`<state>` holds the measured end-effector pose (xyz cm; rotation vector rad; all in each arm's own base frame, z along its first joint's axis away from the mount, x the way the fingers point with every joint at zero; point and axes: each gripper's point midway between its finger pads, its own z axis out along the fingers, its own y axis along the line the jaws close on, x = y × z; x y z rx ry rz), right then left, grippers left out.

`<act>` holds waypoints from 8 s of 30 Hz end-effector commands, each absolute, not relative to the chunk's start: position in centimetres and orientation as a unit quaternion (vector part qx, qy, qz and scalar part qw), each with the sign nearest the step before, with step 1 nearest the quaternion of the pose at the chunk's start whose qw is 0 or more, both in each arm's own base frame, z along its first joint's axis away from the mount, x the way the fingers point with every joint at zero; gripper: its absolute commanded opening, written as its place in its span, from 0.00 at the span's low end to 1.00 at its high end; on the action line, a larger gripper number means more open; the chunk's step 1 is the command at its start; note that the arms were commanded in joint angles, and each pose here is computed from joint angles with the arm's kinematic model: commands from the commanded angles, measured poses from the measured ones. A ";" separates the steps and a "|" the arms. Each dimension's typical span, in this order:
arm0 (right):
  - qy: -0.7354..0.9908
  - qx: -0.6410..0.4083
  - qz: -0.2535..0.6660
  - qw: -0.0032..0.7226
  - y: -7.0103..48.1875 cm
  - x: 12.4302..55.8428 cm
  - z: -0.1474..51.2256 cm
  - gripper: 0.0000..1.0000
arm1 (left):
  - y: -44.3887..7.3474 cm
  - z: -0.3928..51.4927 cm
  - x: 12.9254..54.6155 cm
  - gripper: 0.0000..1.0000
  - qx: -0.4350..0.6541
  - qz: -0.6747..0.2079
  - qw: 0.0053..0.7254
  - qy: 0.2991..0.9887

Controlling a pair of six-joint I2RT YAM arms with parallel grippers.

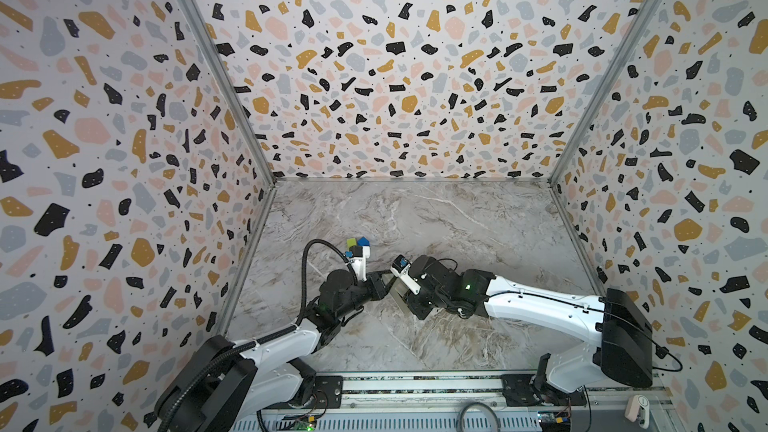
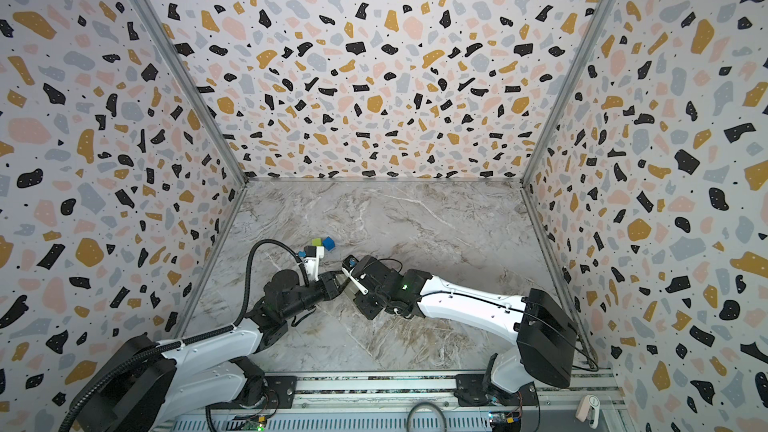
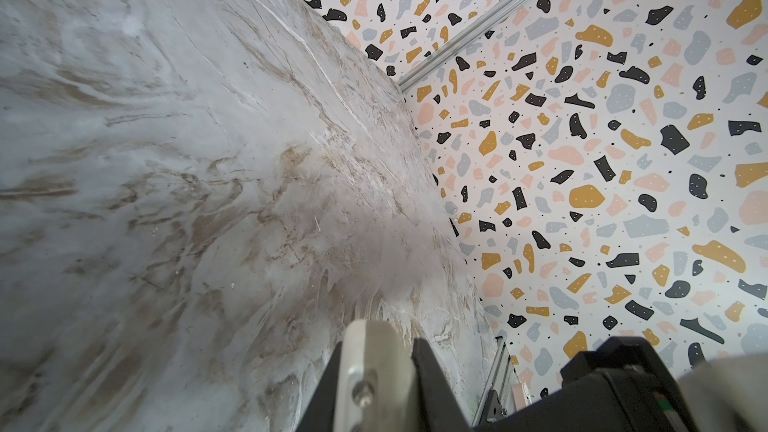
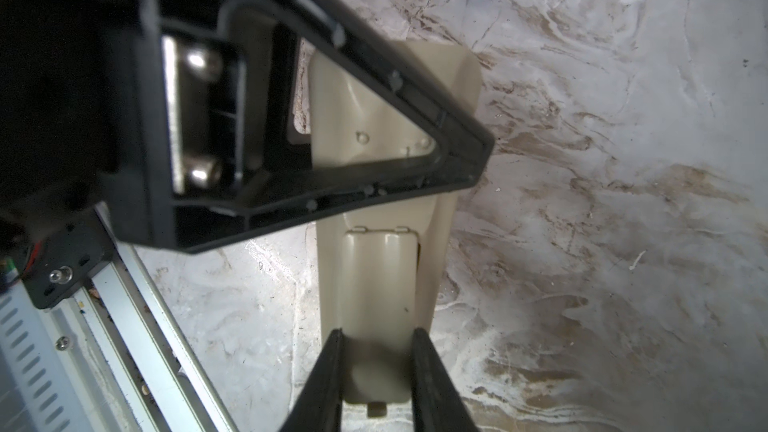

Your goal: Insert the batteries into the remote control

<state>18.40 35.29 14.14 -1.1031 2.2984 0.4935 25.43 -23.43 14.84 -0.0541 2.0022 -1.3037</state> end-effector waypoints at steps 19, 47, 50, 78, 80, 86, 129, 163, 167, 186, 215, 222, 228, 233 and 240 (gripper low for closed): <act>0.855 -0.398 0.195 0.269 34.4 17.5 14.9 0.00 | -23.7 17.1 25.4 0.00 -0.008 -0.532 0.393 0.750; 0.857 -0.383 0.203 0.280 35.2 18.6 14.7 0.00 | -24.1 17.3 24.9 0.00 0.002 -0.543 0.386 0.746; 0.857 -0.385 0.201 0.277 35.3 18.6 14.5 0.00 | -24.2 17.5 24.8 0.00 0.006 -0.547 0.385 0.743; 0.858 -0.383 0.184 0.289 35.6 19.6 14.4 0.06 | -24.7 19.0 24.0 0.00 0.012 -0.583 0.375 0.721; 0.858 -0.382 0.183 0.291 35.6 19.7 14.5 0.10 | -24.6 19.0 24.0 0.00 0.011 -0.582 0.374 0.722; 0.853 -0.386 0.186 0.298 35.6 19.4 14.9 0.22 | -24.6 18.9 23.9 0.00 0.012 -0.581 0.373 0.723; 0.864 -0.369 0.186 0.288 32.8 18.1 15.3 0.36 | -24.5 18.7 23.8 0.00 0.023 -0.567 0.377 0.732; 0.864 -0.376 0.175 0.286 32.9 19.5 12.3 0.36 | -25.5 21.3 22.9 0.00 0.055 -0.602 0.368 0.707; 0.847 -0.383 0.185 0.319 33.3 19.1 14.7 0.40 | -25.5 20.7 23.4 0.00 0.048 -0.590 0.370 0.717; 0.836 -0.370 0.228 0.335 35.2 19.7 16.0 0.77 | -24.4 18.6 25.4 0.00 -0.030 -0.561 0.368 0.741; 0.836 -0.377 0.227 0.326 35.6 20.6 12.9 0.59 | -24.1 18.9 26.0 0.00 -0.062 -0.573 0.367 0.731; 0.836 -0.377 0.228 0.327 35.3 20.6 12.9 0.32 | -24.2 18.9 26.0 0.00 -0.060 -0.573 0.366 0.731; 0.834 -0.346 0.256 0.345 33.5 21.7 14.4 0.17 | -24.9 19.3 26.0 0.26 -0.013 -0.548 0.372 0.749; 0.821 -0.345 0.274 0.362 31.8 22.8 16.5 0.14 | -25.6 20.9 25.3 0.65 0.062 -0.529 0.389 0.752; 0.756 -0.379 0.357 0.396 30.9 21.7 22.0 0.13 | -26.7 25.5 22.8 0.89 0.158 -0.558 0.422 0.697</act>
